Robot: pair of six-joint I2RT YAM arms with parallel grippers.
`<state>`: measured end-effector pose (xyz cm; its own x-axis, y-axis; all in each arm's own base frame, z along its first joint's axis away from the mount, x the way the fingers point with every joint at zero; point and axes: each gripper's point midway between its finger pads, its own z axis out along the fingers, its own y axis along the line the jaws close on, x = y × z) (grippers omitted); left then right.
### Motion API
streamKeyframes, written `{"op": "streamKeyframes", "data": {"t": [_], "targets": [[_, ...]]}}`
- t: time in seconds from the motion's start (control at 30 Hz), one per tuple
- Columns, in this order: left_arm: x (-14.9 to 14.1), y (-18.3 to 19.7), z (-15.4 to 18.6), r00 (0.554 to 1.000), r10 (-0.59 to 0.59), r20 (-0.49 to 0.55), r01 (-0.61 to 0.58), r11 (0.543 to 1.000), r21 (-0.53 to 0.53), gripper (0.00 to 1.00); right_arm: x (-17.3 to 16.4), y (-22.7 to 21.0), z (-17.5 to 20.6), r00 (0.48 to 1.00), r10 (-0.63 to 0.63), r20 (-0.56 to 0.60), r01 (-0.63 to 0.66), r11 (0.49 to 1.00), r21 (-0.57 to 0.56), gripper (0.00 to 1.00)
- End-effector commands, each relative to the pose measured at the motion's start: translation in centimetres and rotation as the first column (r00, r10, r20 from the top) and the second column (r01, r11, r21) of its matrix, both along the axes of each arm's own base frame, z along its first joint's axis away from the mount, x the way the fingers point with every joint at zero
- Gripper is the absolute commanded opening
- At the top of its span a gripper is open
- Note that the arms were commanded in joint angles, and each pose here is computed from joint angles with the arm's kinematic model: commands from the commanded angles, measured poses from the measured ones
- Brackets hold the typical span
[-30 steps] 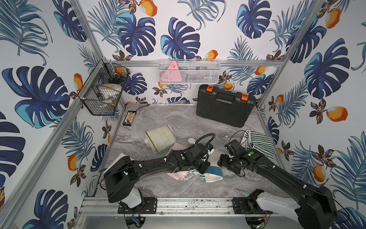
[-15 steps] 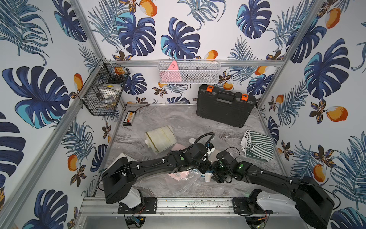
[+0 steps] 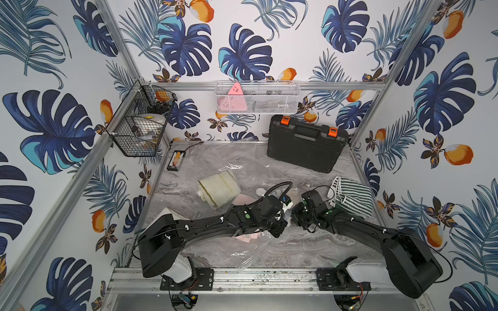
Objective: Place the folded towel into the vacuum bag
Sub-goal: Open the vacuum bag at the center of the board.
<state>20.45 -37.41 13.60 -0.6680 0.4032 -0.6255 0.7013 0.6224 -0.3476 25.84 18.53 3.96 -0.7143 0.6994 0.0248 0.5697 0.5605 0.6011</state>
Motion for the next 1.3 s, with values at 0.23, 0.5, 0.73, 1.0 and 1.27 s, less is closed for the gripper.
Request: {"op": "streamKeyframes", "data": {"t": [0.23, 0.5, 0.73, 1.0, 1.27], "targets": [[-0.2, -1.4, 0.4, 0.999, -0.039, -0.012, 0.039, 0.999, -0.032, 0.0, 3.0, 1.7, -0.2, 0.989, 0.014, 0.145, -0.011, 1.0, -0.022, 0.32], [-0.2, -1.4, 0.1, 0.999, -0.047, -0.011, 0.047, 0.999, -0.014, 0.0, 6.3, 2.7, 0.6, 0.959, 0.139, 0.249, -0.107, 0.985, -0.136, 0.37], [0.6, -1.4, 0.6, 1.0, -0.003, 0.007, 0.003, 1.0, -0.025, 0.0, 5.5, 4.4, 0.5, 0.955, 0.274, 0.113, -0.26, 0.958, -0.125, 0.63], [2.6, -0.8, 3.2, 0.996, 0.091, 0.008, -0.09, 0.99, -0.111, 0.0, -4.5, 6.8, 1.3, 0.943, 0.325, 0.075, -0.329, 0.944, 0.038, 0.73], [2.4, -0.2, 2.3, 0.995, 0.1, 0.004, -0.1, 0.991, -0.091, 0.0, -7.2, 9.7, 1.4, 0.928, 0.356, 0.113, -0.362, 0.931, 0.046, 0.73]]}}
